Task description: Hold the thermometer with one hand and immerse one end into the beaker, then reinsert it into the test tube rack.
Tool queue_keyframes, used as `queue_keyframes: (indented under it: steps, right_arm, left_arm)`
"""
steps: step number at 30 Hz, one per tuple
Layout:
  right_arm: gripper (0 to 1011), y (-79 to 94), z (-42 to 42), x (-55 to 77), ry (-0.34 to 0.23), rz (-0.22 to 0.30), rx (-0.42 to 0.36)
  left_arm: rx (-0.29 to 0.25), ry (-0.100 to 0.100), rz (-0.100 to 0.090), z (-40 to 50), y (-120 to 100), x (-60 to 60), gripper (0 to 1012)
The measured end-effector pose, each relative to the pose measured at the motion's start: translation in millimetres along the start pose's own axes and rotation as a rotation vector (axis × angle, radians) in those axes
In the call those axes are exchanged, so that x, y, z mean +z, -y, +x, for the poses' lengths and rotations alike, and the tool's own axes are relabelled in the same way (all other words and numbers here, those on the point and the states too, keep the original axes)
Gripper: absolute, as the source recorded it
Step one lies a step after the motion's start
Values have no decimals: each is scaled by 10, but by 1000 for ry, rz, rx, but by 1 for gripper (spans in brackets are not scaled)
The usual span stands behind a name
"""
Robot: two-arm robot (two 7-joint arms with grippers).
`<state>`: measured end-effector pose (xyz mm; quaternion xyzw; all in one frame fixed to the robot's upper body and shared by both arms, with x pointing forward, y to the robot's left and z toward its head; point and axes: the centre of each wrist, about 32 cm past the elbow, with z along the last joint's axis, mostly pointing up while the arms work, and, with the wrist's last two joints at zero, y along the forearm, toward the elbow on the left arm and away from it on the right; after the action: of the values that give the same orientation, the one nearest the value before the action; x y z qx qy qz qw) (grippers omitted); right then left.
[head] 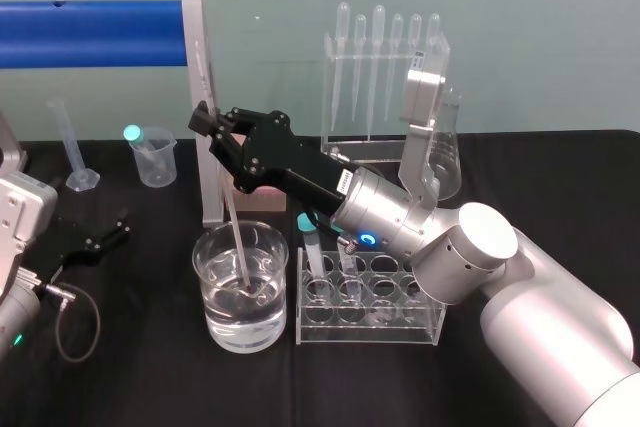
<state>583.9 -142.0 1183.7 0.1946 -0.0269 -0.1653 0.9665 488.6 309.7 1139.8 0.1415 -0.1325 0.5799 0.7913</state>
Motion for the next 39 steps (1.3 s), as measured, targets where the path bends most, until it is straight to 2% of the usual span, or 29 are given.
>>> queue_keyframes:
  steps: [14, 22, 29, 36, 39]
  right_arm:
    - [56, -1, 1, 0, 0, 1, 1]
    - [56, -25, 12, 28, 2, 27, 22]
    - [56, -85, 5, 154, 26, 73, 42]
    - [56, -161, -27, 376, 76, 123, 64]
    - [56, -193, -40, 517, 108, 159, 68]
  left_arm:
    - [0, 0, 0, 0, 0, 0, 1008]
    - [0, 0, 0, 0, 0, 0, 1008]
    - [0, 0, 0, 0, 0, 0, 1008]
    - [0, 0, 0, 0, 0, 0, 1008]
    - [0, 0, 0, 0, 0, 0, 1008]
